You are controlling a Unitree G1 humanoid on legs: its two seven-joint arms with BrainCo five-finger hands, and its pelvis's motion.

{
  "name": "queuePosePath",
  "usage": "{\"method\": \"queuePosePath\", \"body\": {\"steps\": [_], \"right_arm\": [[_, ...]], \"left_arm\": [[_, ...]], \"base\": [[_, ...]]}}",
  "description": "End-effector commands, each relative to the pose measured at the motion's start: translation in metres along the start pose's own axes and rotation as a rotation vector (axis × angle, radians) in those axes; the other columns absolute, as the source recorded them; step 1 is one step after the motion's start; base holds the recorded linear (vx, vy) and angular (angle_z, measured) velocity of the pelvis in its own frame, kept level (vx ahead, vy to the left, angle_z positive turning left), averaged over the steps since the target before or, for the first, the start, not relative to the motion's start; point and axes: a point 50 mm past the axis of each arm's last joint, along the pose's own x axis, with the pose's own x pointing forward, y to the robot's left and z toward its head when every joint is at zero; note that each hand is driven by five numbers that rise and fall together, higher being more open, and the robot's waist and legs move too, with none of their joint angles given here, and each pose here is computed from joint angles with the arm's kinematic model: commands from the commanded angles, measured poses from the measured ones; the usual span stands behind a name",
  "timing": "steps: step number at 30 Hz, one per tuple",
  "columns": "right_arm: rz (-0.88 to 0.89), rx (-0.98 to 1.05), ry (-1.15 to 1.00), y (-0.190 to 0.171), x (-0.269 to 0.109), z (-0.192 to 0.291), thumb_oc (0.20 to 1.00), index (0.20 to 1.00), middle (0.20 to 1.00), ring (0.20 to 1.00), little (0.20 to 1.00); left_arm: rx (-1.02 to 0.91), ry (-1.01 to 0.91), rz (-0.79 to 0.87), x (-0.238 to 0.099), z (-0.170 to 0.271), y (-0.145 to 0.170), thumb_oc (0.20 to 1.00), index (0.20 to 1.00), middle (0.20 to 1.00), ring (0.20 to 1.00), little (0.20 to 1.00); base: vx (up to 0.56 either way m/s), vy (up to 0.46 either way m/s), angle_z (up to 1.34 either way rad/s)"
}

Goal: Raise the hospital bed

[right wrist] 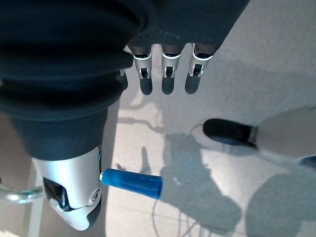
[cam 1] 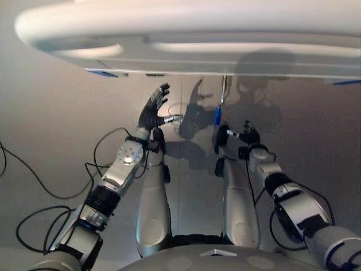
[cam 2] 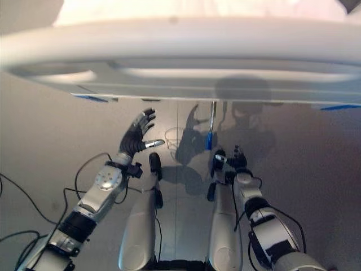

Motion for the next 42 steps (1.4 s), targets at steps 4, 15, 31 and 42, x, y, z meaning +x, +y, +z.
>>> {"method": "queuePosePath", "body": {"steps": [4,15,31,42], "right_arm": [[0.102,0.101,-0.222,0.016,-0.004,0.05,1.0,1.0,1.0,1.0,1.0],[0.159,0.193,-0.285,0.027,0.009,0.104,1.0,1.0,1.0,1.0,1.0],[0.132,-0.05,-0.135,0.025,0.024,0.098,1.0,1.0,1.0,1.0,1.0],[0.118,-0.114,-0.023,0.021,0.023,0.063,1.0,1.0,1.0,1.0,1.0]], "left_arm": [[0.016,-0.325,-0.086,-0.001,0.069,-0.011,1.0,1.0,1.0,1.0,1.0],[-0.048,-0.433,-0.149,-0.002,0.097,-0.017,1.0,1.0,1.0,1.0,1.0],[-0.077,-0.553,-0.205,0.0,0.121,-0.03,1.0,1.0,1.0,1.0,1.0],[-0.101,-0.597,-0.167,0.001,0.129,-0.028,1.0,1.0,1.0,1.0,1.0]], "base": [[0.0,-0.006,-0.02],[0.0,0.001,0.01],[0.0,0.006,0.03],[0.0,0.0,0.0]]}}
